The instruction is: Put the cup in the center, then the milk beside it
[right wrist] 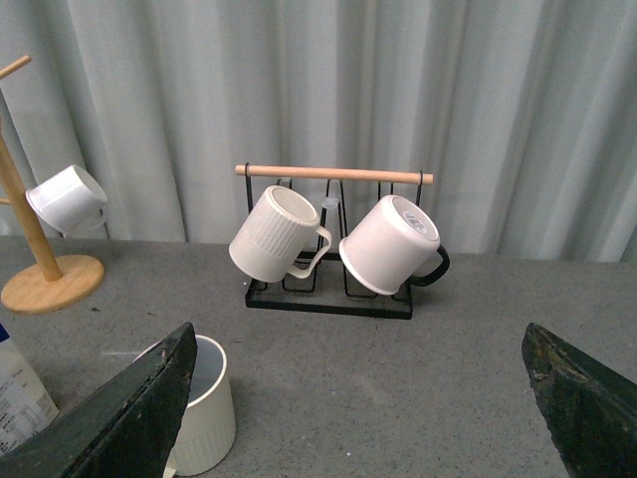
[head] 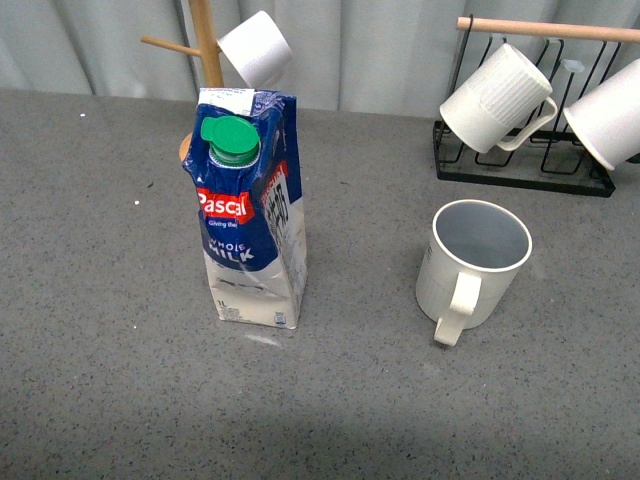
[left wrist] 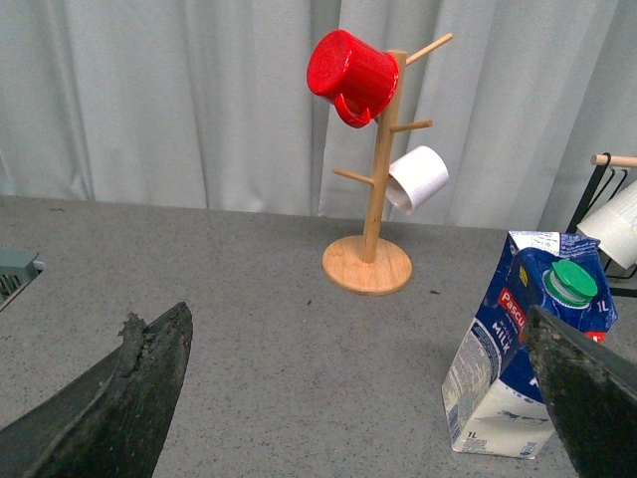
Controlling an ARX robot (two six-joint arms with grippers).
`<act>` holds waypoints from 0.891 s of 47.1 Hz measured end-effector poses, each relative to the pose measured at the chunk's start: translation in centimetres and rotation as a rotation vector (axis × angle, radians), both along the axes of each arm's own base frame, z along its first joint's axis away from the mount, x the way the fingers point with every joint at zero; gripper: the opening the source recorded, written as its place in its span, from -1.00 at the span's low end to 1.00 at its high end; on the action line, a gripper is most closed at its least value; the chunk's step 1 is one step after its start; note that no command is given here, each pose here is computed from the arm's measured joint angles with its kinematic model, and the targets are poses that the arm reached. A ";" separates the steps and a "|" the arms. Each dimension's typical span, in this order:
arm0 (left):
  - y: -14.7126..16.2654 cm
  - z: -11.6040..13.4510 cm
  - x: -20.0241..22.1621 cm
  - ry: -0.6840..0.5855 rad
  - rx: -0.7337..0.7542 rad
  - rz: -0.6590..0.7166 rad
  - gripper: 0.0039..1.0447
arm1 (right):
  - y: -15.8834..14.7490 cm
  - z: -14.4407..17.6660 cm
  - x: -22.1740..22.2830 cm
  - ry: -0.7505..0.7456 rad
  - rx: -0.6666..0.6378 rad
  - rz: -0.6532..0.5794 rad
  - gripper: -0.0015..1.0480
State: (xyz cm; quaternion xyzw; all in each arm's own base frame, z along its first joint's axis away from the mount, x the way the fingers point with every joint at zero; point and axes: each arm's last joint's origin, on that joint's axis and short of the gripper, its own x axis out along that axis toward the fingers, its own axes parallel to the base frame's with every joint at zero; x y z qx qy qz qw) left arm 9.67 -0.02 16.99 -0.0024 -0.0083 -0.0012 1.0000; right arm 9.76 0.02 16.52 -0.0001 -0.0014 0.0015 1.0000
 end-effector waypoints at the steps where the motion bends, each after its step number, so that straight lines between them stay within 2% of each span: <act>1: 0.0 0.0 0.0 0.000 0.000 0.000 0.88 | 0.0 0.0 0.0 0.000 0.000 0.000 0.83; 14: 0.0 0.0 0.0 0.000 0.000 0.000 0.88 | 0.0 0.0 0.0 0.000 0.000 0.000 0.83; 15: 0.0 -0.1 0.0 0.013 -0.009 0.017 0.88 | 0.0 0.0 0.0 0.000 0.000 0.000 0.83; 17: -0.1 -0.3 0.1 0.141 -0.048 0.126 0.88 | 0.0 0.0 0.0 0.000 0.000 0.000 0.83; 19: -0.1 -0.7 0.4 0.208 -0.068 0.211 0.88 | 0.0 0.0 0.0 0.000 0.000 0.000 0.83; 31: 0.0 0.4 2.7 0.207 -0.126 0.164 0.88 | 0.0 0.0 0.0 -0.001 0.000 0.000 0.83; 42: -0.8 0.2 7.0 0.253 -0.091 0.089 0.88 | 0.0 0.0 0.0 -0.001 0.000 0.000 0.83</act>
